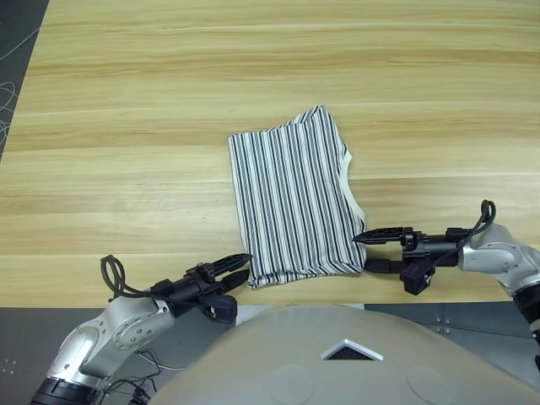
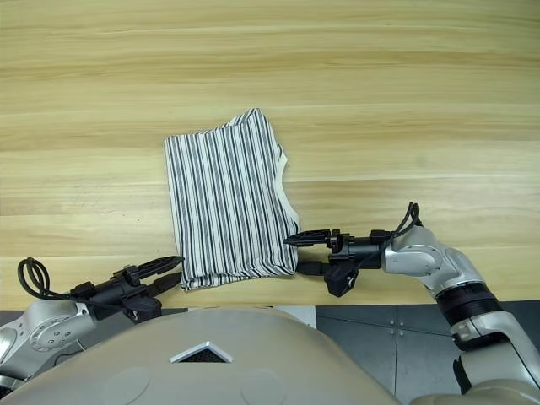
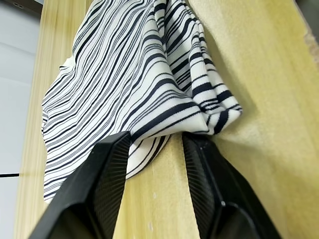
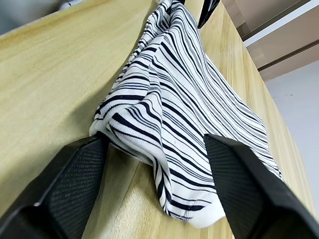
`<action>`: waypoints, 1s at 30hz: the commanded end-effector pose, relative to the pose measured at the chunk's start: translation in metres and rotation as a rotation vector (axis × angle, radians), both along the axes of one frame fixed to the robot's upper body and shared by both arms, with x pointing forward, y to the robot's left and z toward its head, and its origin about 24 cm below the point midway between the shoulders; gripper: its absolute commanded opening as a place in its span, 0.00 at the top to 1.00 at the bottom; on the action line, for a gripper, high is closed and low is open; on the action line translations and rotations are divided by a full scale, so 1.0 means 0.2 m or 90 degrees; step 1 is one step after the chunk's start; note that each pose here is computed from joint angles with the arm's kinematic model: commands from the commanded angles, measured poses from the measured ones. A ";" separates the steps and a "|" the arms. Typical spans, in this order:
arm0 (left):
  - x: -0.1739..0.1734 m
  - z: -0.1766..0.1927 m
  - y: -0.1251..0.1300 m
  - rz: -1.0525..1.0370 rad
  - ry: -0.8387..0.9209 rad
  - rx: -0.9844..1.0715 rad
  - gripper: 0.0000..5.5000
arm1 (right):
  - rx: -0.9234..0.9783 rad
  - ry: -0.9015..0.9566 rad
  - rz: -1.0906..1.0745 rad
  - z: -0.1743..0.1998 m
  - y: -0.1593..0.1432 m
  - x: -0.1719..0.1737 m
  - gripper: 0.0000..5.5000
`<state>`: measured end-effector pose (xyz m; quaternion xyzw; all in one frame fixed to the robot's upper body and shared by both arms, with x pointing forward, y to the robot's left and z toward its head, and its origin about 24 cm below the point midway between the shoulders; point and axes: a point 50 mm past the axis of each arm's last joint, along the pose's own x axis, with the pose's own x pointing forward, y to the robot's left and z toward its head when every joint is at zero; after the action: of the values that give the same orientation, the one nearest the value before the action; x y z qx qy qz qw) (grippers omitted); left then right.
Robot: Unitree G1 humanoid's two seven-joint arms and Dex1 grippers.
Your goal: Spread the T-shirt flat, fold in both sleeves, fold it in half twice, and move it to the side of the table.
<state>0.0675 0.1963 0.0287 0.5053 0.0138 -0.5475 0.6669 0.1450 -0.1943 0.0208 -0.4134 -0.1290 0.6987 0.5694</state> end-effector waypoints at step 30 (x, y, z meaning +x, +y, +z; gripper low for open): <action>-0.06 -0.07 0.00 -0.049 0.094 0.045 0.98 | -0.054 0.045 0.006 -0.07 0.03 -0.01 0.98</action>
<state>0.0630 0.1885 0.0232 0.4804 0.0204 -0.5875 0.6509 0.1435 -0.1880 0.0103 -0.4065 -0.0962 0.7172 0.5579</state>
